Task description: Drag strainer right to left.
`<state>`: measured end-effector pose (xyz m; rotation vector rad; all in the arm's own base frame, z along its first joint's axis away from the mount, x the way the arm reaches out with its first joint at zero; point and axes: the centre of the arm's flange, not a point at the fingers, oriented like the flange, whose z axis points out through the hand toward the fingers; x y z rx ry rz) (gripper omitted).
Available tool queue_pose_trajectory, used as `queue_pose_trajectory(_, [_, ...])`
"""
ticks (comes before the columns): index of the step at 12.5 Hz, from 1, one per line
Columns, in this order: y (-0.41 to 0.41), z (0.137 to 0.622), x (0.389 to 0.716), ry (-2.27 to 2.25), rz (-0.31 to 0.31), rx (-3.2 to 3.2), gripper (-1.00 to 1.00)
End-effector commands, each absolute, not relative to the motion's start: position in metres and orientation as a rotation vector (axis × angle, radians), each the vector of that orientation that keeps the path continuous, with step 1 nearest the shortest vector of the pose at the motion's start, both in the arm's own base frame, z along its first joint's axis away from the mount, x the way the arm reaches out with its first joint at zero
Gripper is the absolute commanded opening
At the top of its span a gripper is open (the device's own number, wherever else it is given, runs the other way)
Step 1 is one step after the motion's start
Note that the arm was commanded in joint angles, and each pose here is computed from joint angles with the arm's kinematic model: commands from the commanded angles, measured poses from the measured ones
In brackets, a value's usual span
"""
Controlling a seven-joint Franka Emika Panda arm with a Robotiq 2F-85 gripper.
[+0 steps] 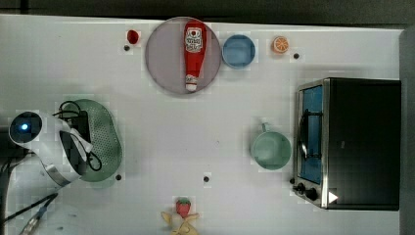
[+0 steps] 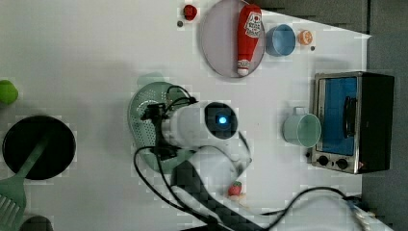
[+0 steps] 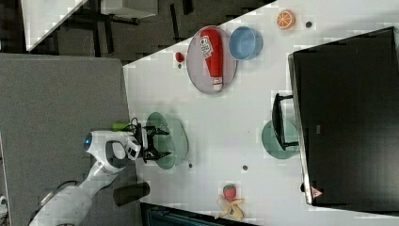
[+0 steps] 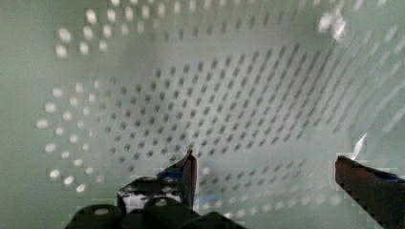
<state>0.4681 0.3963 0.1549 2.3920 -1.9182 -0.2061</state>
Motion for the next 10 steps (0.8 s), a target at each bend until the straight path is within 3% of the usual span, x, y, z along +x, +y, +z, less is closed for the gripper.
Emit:
queue_pose_trajectory(1, [0.354, 0.291, 0.521, -1.728, -0.135, 2.683, 1.0])
queue_pose_trajectory(6, [0.185, 0.456, 0.569, -1.678, 0.01, 2.817, 1.0])
queue_pose_trajectory(10, [0.028, 0.537, 0.549, -1.498, 0.075, 2.829, 1.0])
